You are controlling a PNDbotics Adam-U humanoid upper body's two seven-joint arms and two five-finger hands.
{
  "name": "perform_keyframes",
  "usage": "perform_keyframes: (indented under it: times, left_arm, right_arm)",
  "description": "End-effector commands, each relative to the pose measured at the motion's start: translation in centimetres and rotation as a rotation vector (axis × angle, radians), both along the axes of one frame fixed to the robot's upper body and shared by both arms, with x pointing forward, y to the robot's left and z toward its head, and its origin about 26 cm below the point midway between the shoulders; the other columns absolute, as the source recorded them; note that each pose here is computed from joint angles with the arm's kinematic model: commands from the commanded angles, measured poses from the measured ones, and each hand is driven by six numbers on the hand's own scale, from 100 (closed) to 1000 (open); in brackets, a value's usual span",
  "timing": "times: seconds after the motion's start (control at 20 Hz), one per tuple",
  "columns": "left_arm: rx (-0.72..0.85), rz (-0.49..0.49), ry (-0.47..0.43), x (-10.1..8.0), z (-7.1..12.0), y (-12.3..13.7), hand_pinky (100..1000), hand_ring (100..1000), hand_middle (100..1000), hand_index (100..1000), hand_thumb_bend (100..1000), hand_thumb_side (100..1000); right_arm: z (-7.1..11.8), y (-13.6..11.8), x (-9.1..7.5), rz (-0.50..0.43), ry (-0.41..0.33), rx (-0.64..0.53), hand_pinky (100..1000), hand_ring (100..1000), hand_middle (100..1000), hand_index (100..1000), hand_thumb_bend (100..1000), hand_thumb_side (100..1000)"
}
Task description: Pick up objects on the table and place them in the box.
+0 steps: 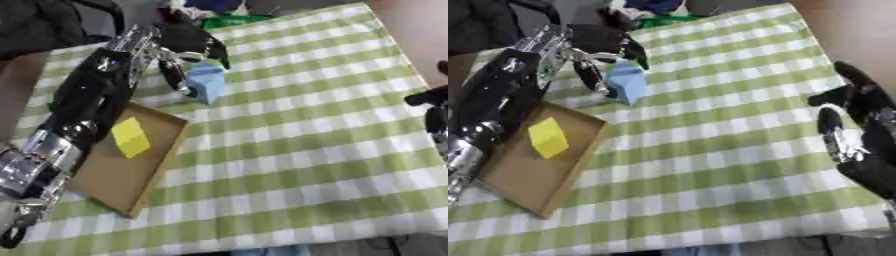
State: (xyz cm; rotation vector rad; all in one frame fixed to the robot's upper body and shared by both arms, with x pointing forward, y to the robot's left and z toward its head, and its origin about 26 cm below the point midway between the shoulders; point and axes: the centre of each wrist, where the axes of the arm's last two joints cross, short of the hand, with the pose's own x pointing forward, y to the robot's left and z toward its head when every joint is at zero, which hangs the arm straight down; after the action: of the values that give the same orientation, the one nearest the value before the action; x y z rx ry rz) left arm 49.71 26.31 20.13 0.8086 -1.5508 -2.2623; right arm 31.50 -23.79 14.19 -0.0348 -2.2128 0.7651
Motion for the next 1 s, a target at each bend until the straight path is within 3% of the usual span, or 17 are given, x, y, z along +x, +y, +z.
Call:
perform_keyframes:
  times: [0.05,0.3,0.35,0.45,0.7,1.0]
  left_arm:
    - [0.054,-0.002,0.014,0.2,1.2,0.4,838,769,746,851,546,100]
    - [0.046,0.018,0.033,0.3,0.8,0.7,800,680,657,830,496,100]
    - [0.037,0.022,0.026,0.3,0.9,0.8,772,616,603,811,458,100]
    - [0.014,0.030,-0.006,0.1,1.7,1.2,756,571,555,797,398,100]
    - [-0.023,0.057,-0.087,-0.7,3.9,3.2,752,541,519,782,362,100]
    - [-0.028,0.077,-0.102,-2.8,5.2,7.4,758,543,520,783,363,100]
  right_arm:
    - [0.7,0.1,0.1,0.006,-0.024,-0.010,882,746,618,1000,100,559]
    - [0.7,0.1,0.1,0.006,-0.025,-0.008,882,747,618,1000,100,559]
    - [0.7,0.1,0.1,0.005,-0.024,-0.006,882,747,618,1000,100,559]
    - [0.6,0.0,0.1,0.003,-0.022,-0.005,882,747,618,1000,100,558]
    - [0.4,-0.2,0.0,-0.007,-0.015,-0.003,882,747,618,1000,100,558]
    - [0.1,-0.5,-0.1,-0.021,-0.006,-0.001,882,747,619,1000,100,556]
